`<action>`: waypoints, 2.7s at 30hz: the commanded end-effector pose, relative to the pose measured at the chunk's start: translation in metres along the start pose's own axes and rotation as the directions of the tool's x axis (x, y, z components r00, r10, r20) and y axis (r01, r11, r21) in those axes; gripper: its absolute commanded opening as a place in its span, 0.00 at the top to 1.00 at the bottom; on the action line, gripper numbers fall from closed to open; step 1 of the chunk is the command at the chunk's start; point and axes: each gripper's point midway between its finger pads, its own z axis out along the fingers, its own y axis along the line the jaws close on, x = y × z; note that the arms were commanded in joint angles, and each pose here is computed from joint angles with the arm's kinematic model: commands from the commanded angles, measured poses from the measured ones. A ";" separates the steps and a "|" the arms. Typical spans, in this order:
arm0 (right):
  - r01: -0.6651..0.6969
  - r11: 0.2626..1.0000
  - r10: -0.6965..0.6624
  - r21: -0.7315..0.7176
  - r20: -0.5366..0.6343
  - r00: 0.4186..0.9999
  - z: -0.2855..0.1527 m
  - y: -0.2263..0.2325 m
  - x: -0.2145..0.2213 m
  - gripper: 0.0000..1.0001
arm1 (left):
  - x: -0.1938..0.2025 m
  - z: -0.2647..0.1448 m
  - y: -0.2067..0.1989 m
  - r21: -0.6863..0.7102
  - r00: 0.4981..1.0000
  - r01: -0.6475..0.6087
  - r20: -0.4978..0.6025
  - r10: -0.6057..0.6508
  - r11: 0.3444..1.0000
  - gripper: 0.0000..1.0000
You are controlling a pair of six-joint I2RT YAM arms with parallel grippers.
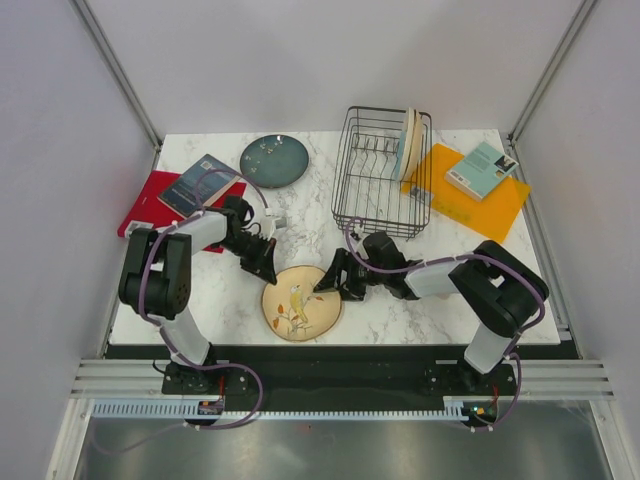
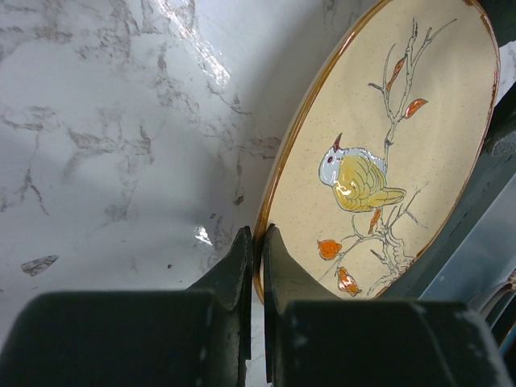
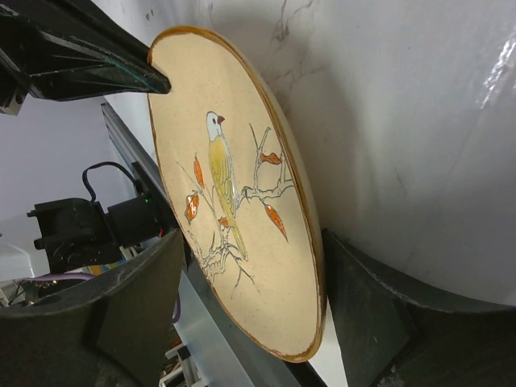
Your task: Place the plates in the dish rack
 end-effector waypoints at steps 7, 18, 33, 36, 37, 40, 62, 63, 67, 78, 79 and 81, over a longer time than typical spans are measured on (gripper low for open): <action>-0.043 0.996 0.048 0.079 -0.058 0.997 0.010 -0.026 0.028 0.26 | -0.019 0.010 -0.002 0.062 0.998 0.034 0.047 -0.037 0.997 0.98; -0.038 0.997 0.044 0.065 -0.091 0.995 0.030 -0.028 0.033 0.38 | -0.024 0.023 -0.020 0.240 0.995 0.072 0.050 -0.086 0.968 0.98; 0.050 0.995 -0.040 0.089 -0.107 0.993 0.017 -0.021 0.021 0.87 | -0.030 0.015 -0.009 0.148 0.995 0.057 0.066 -0.068 0.987 0.84; 0.126 0.985 -0.107 0.118 -0.155 0.982 0.003 -0.022 0.017 1.00 | -0.036 0.008 -0.004 0.096 0.994 0.045 0.092 -0.054 0.994 0.64; 0.161 0.982 -0.142 0.101 -0.171 0.975 0.001 -0.016 0.016 1.00 | -0.037 0.007 0.003 0.050 0.994 0.043 0.093 -0.048 0.998 0.58; 0.366 0.926 -0.336 0.093 -0.241 0.910 -0.016 -0.011 0.010 1.00 | -0.051 -0.012 0.009 -0.050 0.990 0.002 0.138 0.005 0.999 0.51; 0.268 0.700 -0.699 0.662 0.558 0.448 -0.213 0.215 -0.305 1.00 | -0.113 -0.156 -0.023 -0.396 0.765 -0.037 0.579 0.281 0.917 0.31; 0.179 0.730 -0.666 0.660 0.626 0.406 -0.229 0.225 -0.318 1.00 | -0.112 -0.152 -0.021 -0.386 0.773 -0.034 0.575 0.269 0.922 0.31; -0.080 0.633 -0.721 0.770 0.624 0.302 -0.259 0.204 -0.352 1.00 | -0.104 -0.139 -0.016 -0.361 0.796 -0.010 0.562 0.226 0.933 0.32; -0.428 0.466 -0.807 0.774 0.570 0.153 -0.303 0.176 -0.384 1.00 | -0.092 -0.124 -0.014 -0.328 0.804 0.011 0.565 0.187 0.945 0.34; -0.439 0.463 -0.807 0.770 0.571 0.150 -0.301 0.172 -0.388 1.00 | -0.091 -0.123 -0.013 -0.327 0.806 0.015 0.563 0.182 0.945 0.34; -0.465 0.418 -0.826 0.780 0.540 0.162 -0.304 0.166 -0.390 1.00 | -0.091 -0.121 -0.012 -0.321 0.809 0.020 0.561 0.173 0.947 0.34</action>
